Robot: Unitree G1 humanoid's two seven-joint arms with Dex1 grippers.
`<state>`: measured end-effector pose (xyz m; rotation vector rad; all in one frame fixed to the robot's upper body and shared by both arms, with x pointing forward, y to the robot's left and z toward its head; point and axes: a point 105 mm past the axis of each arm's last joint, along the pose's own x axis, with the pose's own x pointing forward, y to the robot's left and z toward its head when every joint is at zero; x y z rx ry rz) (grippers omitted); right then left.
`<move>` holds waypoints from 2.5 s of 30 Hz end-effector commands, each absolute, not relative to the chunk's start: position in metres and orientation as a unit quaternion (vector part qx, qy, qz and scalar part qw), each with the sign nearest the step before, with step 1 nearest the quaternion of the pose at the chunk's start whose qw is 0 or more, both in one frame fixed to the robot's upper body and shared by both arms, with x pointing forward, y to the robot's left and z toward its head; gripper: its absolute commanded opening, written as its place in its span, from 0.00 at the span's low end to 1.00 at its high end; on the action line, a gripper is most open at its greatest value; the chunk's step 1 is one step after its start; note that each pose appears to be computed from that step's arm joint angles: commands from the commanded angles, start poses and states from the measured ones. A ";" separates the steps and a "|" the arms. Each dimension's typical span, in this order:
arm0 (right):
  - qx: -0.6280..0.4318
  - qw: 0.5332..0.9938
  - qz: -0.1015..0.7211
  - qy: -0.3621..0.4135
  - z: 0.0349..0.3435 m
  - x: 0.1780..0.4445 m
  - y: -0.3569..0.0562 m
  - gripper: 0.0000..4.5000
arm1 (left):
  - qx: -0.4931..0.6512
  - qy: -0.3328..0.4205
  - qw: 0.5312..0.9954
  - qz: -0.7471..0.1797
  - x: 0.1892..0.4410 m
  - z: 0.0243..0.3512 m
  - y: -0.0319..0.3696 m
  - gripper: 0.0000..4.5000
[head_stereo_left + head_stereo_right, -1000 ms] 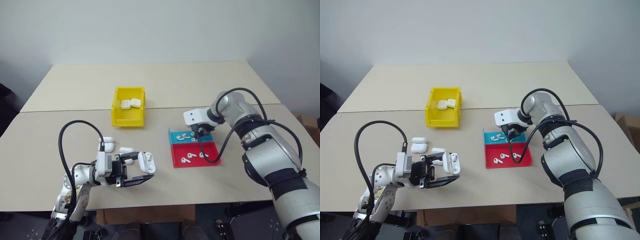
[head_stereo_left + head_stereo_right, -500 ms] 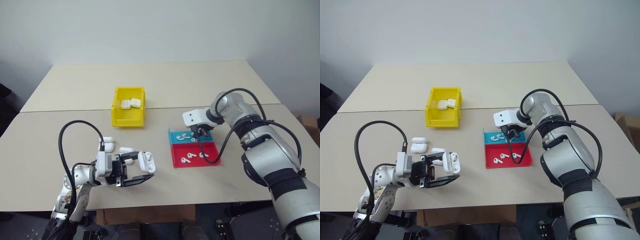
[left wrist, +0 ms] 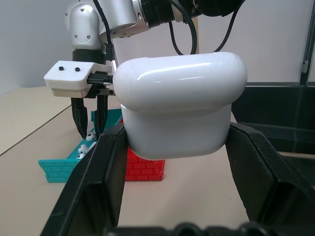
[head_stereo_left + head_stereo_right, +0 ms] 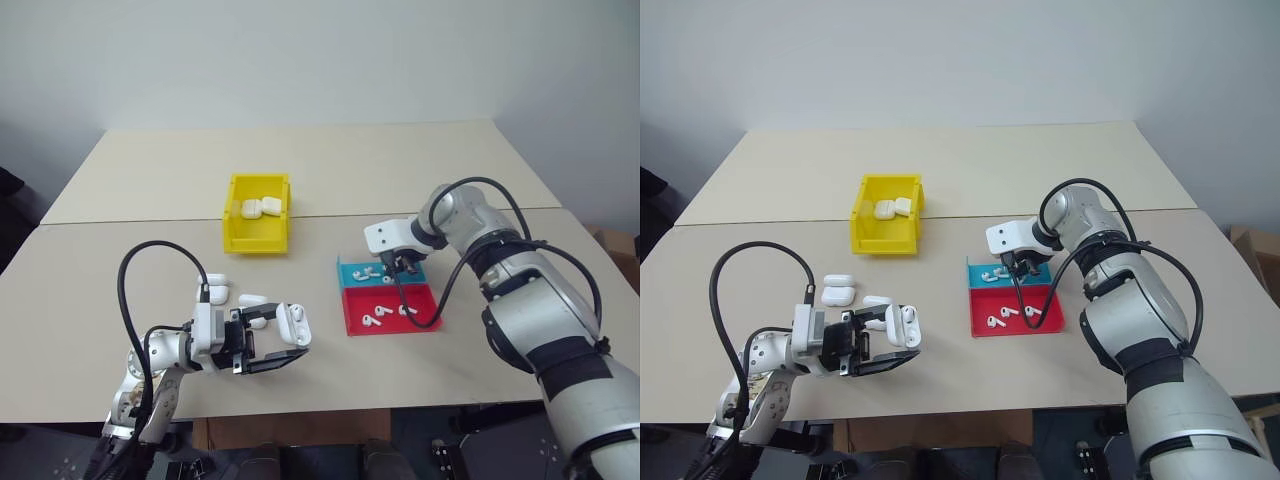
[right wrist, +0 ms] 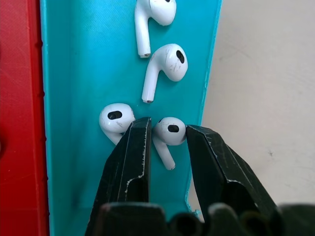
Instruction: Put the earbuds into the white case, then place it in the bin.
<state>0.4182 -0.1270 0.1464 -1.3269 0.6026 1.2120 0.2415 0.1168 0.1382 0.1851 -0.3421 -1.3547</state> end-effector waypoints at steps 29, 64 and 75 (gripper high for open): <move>-0.536 0.660 0.499 0.167 0.216 0.426 -0.120 0.20 | 0.080 -0.194 0.757 -0.619 0.251 0.155 0.111 0.61; -0.068 0.768 0.596 -0.222 0.294 0.201 -0.091 0.20 | 0.031 -0.257 0.662 -0.703 0.247 0.212 0.069 0.61; -0.008 0.749 0.644 -0.153 0.292 0.202 -0.080 0.20 | 0.041 -0.280 0.665 -0.691 0.253 0.213 0.065 0.61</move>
